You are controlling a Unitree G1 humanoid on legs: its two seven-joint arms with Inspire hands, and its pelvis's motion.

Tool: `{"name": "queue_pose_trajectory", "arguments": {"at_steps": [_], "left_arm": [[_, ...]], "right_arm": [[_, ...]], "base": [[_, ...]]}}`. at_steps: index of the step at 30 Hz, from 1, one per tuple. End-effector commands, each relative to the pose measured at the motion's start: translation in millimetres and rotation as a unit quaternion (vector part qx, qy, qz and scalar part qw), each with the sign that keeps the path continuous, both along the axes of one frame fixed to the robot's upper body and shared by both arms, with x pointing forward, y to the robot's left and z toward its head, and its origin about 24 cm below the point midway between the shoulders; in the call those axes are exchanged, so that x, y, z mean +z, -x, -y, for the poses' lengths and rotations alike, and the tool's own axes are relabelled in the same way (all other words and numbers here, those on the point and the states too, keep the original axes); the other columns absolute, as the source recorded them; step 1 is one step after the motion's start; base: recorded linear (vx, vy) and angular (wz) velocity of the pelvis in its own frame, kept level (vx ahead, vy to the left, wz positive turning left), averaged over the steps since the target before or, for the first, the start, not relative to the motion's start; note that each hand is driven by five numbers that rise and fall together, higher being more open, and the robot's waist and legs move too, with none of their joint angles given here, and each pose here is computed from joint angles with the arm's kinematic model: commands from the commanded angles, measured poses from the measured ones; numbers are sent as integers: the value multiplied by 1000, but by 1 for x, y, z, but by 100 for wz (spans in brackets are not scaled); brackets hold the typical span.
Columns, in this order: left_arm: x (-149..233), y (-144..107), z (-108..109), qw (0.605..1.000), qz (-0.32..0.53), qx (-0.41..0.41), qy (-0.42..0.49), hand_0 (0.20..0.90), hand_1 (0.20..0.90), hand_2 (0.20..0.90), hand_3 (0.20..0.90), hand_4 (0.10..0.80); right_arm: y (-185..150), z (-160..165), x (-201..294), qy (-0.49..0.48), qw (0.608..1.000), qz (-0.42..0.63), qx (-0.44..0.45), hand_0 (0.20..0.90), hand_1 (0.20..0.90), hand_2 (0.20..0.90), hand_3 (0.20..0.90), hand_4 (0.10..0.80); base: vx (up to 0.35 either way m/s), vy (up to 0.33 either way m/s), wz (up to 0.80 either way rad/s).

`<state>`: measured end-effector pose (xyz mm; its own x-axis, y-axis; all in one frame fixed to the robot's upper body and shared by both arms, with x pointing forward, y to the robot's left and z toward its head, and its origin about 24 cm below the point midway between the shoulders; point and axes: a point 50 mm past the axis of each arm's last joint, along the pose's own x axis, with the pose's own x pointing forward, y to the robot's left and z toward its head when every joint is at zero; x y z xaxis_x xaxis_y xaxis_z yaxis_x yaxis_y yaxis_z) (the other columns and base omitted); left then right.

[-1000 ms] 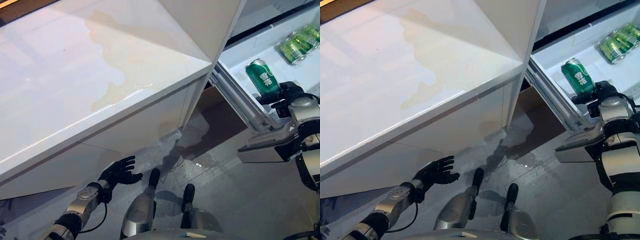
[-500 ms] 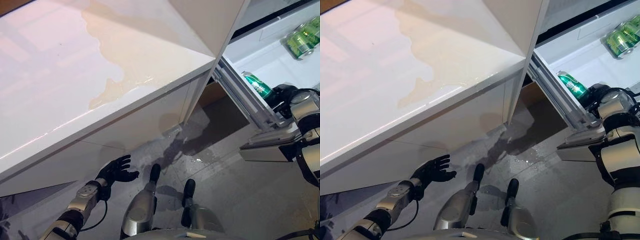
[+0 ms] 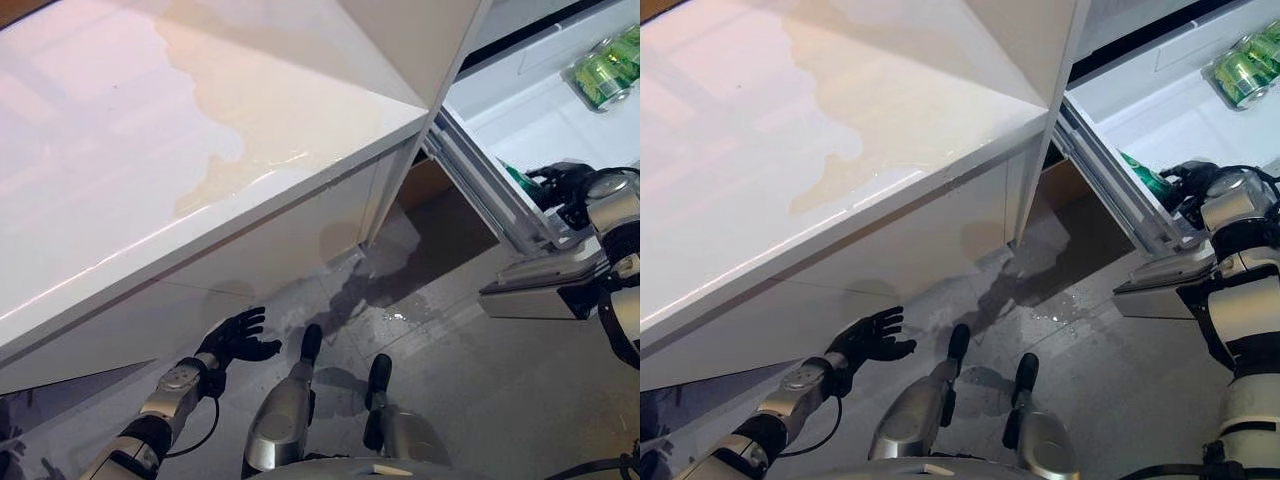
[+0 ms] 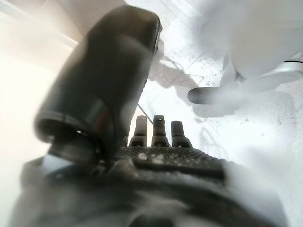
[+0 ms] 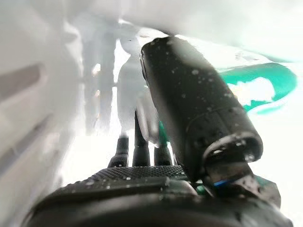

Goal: Put drinks into fridge and close the fridge

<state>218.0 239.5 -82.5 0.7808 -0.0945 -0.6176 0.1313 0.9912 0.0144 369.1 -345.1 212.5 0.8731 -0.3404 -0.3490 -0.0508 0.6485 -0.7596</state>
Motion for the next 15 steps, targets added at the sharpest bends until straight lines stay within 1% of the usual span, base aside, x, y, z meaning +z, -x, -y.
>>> {"name": "queue_pose_trajectory", "arguments": {"at_steps": [1, 4, 5, 7, 9, 11, 12, 13, 15], "left_arm": [[-6, 18, -8, 1000, -6, 12, -14, 900, 900, 900, 900, 800], [-14, 31, -14, 999, -26, 28, -20, 900, 900, 900, 900, 800], [-16, 34, -15, 999, -31, 31, -21, 900, 900, 900, 900, 800], [-22, 43, -18, 998, -49, 37, -25, 900, 900, 900, 900, 800], [-25, 47, -18, 997, -58, 40, -25, 900, 900, 900, 900, 800], [-33, 57, -18, 996, -77, 47, -22, 900, 900, 900, 900, 800], [-35, 59, -17, 995, -81, 48, -20, 900, 900, 900, 900, 800], [-37, 63, -15, 995, -89, 48, -18, 900, 900, 900, 900, 800], [-42, 66, -10, 994, -100, 47, -15, 900, 900, 900, 900, 800]], "right_arm": [[-1, -24, 69, 14, 980, 180, 82, 900, 900, 900, 900, 800], [9, -30, 89, -64, 948, 297, 100, 900, 900, 900, 900, 800], [13, -29, 90, -84, 940, 316, 99, 900, 900, 900, 900, 800], [24, -20, 93, -145, 909, 381, 86, 900, 900, 900, 900, 800], [31, -15, 96, -180, 883, 427, 74, 900, 900, 900, 900, 800], [46, 0, 95, -243, 826, 508, 38, 900, 900, 900, 900, 800], [50, 4, 93, -257, 810, 527, 27, 900, 900, 900, 900, 800], [58, 11, 88, -278, 779, 562, 3, 900, 900, 900, 900, 800], [67, 21, 75, -299, 735, 606, -49, 900, 900, 900, 900, 800]], "base": [[23, 79, -5], [41, 58, -6], [51, 55, -15], [51, 69, -20], [44, 72, -11], [62, 95, -26], [62, 92, -34], [55, 80, -28], [47, 68, -23]]}}
